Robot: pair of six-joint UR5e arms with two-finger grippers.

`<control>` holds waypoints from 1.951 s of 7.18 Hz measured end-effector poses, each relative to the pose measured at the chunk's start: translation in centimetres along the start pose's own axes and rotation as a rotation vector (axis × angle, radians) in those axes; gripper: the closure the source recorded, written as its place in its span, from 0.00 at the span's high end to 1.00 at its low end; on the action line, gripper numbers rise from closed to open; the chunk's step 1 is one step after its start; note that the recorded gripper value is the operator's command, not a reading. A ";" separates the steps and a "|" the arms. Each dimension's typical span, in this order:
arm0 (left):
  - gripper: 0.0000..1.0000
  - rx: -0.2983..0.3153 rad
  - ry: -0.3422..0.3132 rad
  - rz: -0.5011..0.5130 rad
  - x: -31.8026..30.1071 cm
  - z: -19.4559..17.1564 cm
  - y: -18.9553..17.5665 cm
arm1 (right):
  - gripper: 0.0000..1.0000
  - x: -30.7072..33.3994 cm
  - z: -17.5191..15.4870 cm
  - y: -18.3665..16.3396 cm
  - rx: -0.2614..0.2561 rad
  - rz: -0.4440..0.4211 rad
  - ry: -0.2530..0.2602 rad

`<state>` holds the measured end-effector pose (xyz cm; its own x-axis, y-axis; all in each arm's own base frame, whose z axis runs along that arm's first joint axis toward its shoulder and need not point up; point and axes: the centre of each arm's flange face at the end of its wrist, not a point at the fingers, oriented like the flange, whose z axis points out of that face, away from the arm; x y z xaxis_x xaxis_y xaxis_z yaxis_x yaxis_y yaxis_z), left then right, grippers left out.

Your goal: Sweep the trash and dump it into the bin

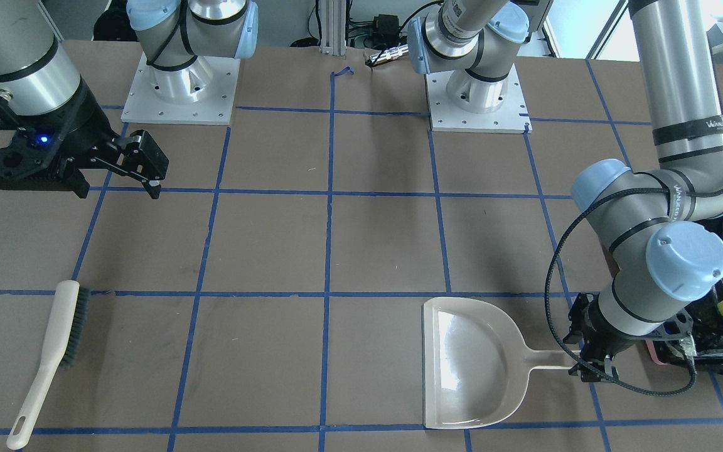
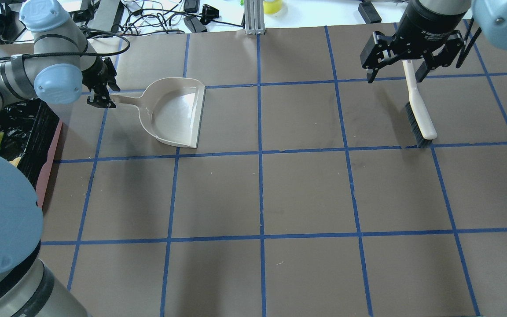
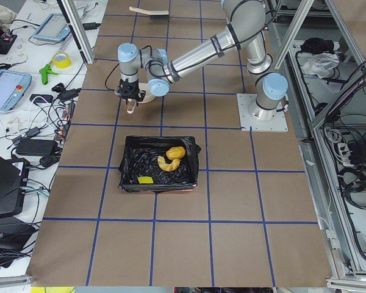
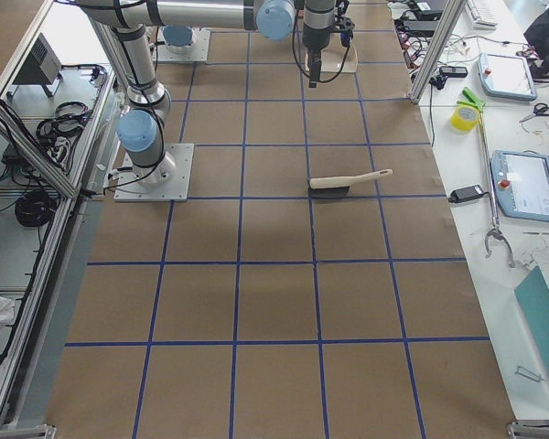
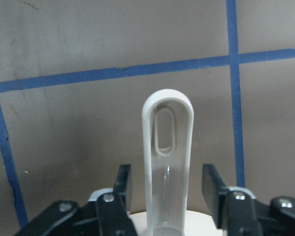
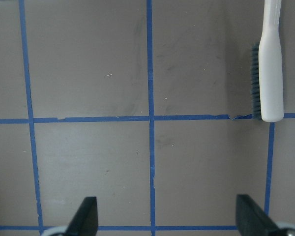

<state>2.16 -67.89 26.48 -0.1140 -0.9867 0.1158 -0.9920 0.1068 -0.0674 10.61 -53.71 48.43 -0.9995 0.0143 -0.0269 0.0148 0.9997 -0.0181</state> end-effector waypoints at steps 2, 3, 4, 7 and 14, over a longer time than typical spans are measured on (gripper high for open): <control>0.74 0.014 0.052 0.156 0.1 -3.3 0.4 | 1.00 0.0 0.0 0.0 0.002 -0.001 0.000; 1.00 0.028 0.081 0.278 0.0 -5.6 0.7 | 1.00 0.0 0.0 0.0 0.002 0.000 0.000; 1.00 0.022 0.104 0.389 -0.4 -7.8 1.5 | 1.00 0.0 0.0 0.0 0.002 0.000 0.000; 1.00 0.010 0.181 0.714 -2.0 -13.4 4.2 | 1.00 0.0 0.0 0.1 -0.002 0.001 0.000; 1.00 -0.039 0.059 1.217 -6.8 -17.2 8.1 | 1.00 0.1 0.4 0.2 -0.007 0.002 0.000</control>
<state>-5.99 -58.25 42.19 -0.9718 -0.2320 0.0430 -0.2357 0.9626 -0.1333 10.53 -53.52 48.02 -0.9995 0.0166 -0.0272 0.0169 0.9998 -0.0111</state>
